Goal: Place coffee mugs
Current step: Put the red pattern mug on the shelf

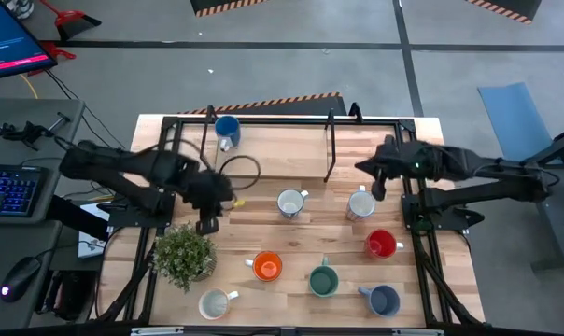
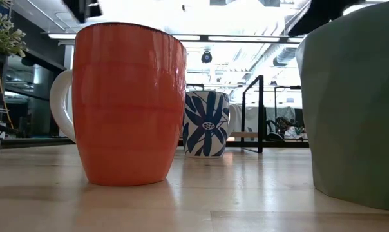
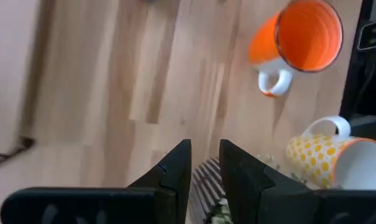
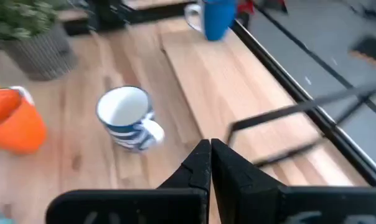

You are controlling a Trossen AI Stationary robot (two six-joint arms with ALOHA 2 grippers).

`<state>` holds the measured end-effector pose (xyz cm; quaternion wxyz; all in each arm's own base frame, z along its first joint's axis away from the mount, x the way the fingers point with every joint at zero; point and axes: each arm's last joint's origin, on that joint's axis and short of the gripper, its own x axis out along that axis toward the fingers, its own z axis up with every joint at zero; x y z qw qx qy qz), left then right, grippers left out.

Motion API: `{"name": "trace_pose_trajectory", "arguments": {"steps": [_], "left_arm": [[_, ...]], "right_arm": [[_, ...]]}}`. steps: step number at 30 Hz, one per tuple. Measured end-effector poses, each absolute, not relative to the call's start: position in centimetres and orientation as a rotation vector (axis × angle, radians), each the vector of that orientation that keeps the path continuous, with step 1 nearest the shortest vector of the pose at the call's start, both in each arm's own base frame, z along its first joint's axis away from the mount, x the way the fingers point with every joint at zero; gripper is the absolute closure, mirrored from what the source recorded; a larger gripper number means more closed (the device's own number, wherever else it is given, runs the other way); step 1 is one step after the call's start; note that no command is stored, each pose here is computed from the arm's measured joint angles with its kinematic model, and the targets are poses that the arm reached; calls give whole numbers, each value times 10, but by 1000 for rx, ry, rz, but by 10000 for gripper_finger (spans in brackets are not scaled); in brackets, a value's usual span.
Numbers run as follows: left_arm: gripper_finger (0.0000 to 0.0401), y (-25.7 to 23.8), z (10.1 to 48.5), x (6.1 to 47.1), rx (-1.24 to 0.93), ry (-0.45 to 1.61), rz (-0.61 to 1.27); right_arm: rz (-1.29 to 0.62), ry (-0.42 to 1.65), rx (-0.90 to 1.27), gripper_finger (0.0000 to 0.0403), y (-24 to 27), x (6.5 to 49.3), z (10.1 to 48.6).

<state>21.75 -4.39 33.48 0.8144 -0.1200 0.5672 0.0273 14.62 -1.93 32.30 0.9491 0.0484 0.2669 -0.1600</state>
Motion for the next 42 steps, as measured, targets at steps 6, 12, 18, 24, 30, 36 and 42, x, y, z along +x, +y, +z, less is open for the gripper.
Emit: {"name": "trace_pose_trajectory", "arguments": {"steps": [6,12,18,24,30,36,42], "left_arm": [[327,-43,311,190,-261,945,137],[327,-28,282,174,-276,800,226],[327,-22,267,176,-310,758,260],[327,-19,260,184,-303,777,289],[327,-19,254,189,-257,806,293],[327,-19,253,190,-254,817,295],[327,-19,252,190,-243,825,293]], "right_arm": [[-364,818,145,402,-36,152,361],[-264,1075,109,402,-41,163,362],[-247,1143,101,402,-43,175,353],[-202,1211,175,402,-43,182,345],[-267,1401,238,391,-44,189,315],[-233,1461,285,314,-40,192,269],[-243,1428,348,256,-39,195,252]]}}
